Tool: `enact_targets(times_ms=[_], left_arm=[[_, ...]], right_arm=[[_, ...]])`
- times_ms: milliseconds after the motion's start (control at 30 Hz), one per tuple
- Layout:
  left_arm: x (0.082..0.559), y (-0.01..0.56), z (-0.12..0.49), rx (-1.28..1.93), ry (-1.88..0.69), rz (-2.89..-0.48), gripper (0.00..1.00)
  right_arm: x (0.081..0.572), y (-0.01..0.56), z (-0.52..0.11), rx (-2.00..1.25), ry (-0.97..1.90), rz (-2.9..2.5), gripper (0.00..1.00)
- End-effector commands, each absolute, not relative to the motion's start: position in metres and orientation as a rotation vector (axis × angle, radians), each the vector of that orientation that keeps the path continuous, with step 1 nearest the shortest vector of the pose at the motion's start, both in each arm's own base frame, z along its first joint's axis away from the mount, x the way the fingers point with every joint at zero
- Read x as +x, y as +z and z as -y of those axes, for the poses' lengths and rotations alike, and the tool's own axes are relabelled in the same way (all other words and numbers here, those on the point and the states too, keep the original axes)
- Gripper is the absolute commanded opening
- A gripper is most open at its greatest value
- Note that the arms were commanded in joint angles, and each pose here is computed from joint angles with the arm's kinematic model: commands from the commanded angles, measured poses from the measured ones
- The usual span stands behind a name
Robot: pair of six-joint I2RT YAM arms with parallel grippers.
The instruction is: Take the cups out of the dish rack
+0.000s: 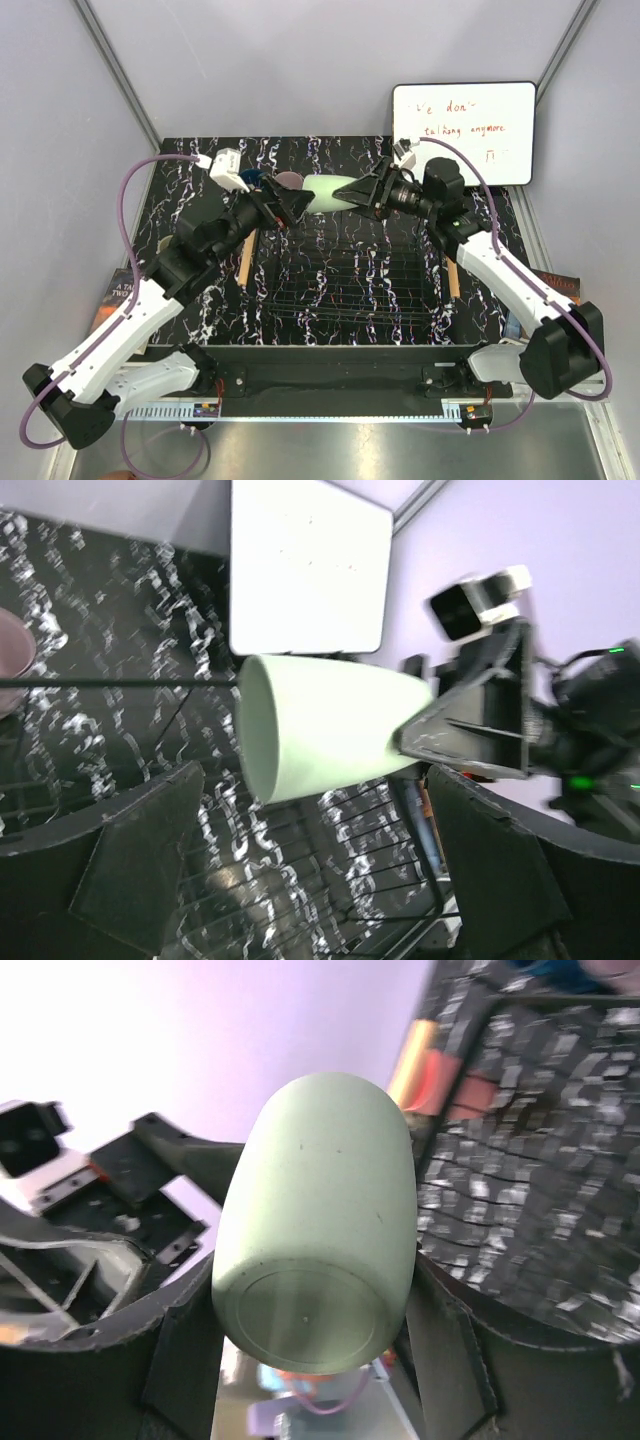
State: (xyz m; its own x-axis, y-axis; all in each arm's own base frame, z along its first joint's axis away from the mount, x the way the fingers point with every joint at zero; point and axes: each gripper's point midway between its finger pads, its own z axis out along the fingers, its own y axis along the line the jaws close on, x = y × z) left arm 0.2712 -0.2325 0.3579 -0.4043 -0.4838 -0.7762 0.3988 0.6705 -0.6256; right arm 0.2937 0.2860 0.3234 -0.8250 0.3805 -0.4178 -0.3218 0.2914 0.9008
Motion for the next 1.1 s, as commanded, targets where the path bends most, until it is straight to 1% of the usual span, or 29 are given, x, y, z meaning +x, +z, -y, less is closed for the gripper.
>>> enact_targets(times_ms=[0, 467, 533, 633, 700, 800, 867, 900, 967, 1000, 1067], left_arm=[[0.260, 0.406, 0.237, -0.013, -1.107, -1.550, 0.99], [0.255, 0.418, 0.265, 0.085, -1.326, -1.489, 0.98], [0.252, 0.414, 0.276, 0.106, -1.404, -1.501, 0.97], [0.245, 0.420, 0.289, 0.168, -1.567, -1.433, 0.95], [0.240, 0.412, 0.297, 0.174, -1.660, -1.450, 0.91], [0.242, 0.409, 0.302, 0.163, -1.713, -1.436, 0.83], [0.246, 0.406, 0.302, 0.149, -1.709, -1.437, 0.79], [0.246, 0.406, 0.302, 0.149, -1.707, -1.436, 0.74], [0.249, 0.407, 0.302, 0.133, -1.698, -1.438, 0.71], [0.250, 0.406, 0.302, 0.130, -1.691, -1.441, 0.66], [0.253, 0.404, 0.301, 0.109, -1.680, -1.453, 0.62]], right_arm=[[0.272, 0.386, -0.296, -0.114, 1.849, -1.748, 0.00], [0.259, 0.395, -0.305, -0.243, 1.998, -1.712, 0.00], [0.255, 0.395, -0.305, -0.268, 2.028, -1.714, 0.00], [0.252, 0.394, -0.305, -0.273, 2.044, -1.714, 0.00], [0.249, 0.392, -0.305, -0.285, 2.062, -1.722, 0.00], [0.244, 0.392, -0.304, -0.312, 2.063, -1.721, 0.00], [0.242, 0.391, -0.303, -0.322, 2.063, -1.732, 0.00], [0.241, 0.390, -0.303, -0.332, 2.056, -1.732, 0.00], [0.239, 0.388, -0.302, -0.335, 2.052, -1.746, 0.00], [0.238, 0.389, -0.302, -0.346, 2.045, -1.744, 0.00], [0.236, 0.385, -0.301, -0.350, 2.043, -1.760, 0.00]])
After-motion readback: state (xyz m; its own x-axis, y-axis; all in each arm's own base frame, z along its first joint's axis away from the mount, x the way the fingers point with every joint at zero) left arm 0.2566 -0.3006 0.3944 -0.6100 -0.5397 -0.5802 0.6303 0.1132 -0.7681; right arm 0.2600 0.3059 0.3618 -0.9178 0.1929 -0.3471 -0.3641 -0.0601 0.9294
